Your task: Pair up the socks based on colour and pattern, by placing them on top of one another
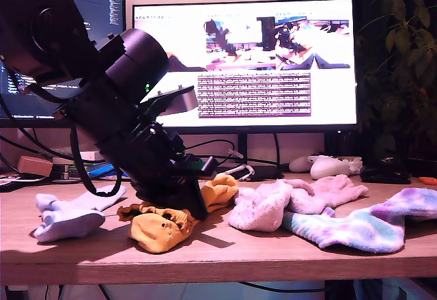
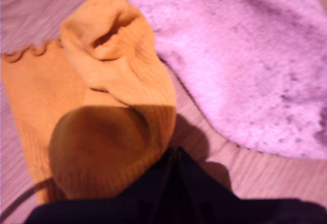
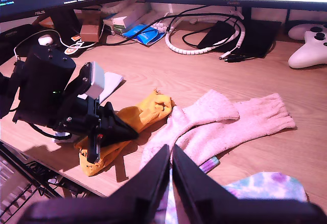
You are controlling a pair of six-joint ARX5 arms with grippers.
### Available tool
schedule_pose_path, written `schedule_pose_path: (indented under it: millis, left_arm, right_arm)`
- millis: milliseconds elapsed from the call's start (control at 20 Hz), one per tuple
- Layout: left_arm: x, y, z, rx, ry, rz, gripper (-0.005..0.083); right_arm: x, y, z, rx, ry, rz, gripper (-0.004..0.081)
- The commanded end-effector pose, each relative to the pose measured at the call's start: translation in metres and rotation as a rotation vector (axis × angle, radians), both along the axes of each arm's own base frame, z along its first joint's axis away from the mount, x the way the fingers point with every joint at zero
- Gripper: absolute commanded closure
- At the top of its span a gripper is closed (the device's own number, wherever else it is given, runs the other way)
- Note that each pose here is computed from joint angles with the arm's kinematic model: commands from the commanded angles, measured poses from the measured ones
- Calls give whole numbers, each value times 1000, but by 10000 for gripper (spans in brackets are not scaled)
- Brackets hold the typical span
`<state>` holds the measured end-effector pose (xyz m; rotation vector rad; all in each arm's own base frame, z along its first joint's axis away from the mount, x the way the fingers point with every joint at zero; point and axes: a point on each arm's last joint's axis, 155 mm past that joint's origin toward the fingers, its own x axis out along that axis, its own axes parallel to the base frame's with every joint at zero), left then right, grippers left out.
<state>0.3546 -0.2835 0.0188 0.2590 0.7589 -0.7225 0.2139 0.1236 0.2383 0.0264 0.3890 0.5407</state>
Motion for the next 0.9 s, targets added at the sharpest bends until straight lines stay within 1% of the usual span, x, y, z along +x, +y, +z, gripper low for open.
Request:
schedule_pose_path:
  millis: [0,150,250,350,450,550,650,850]
  left_arm:
    - [-1,27,-22,62,58,52,797]
    - [7,47,-26,71,83,106,797]
    - [9,52,-27,67,94,114,797]
    - [6,44,-23,30,103,85,797]
    - [-6,27,-18,-23,134,39,797]
    - [-18,9,-8,-61,139,-22,797]
    - [-21,-2,9,-87,103,-52,797]
    - [-7,-1,44,-98,-6,-18,797]
  right_arm:
    - [1,0,-7,-1,14,-2,781]
    - [1,0,-7,-1,14,-2,781]
    - [1,0,-7,-1,14,-2,781]
    - [1,0,-7,-1,13,-2,781]
    - [1,0,-7,-1,13,-2,781]
    - [2,1,-8,-3,16,-1,781]
    - [3,1,-10,-5,23,-1,781]
    - [2,8,-15,-3,51,30,781]
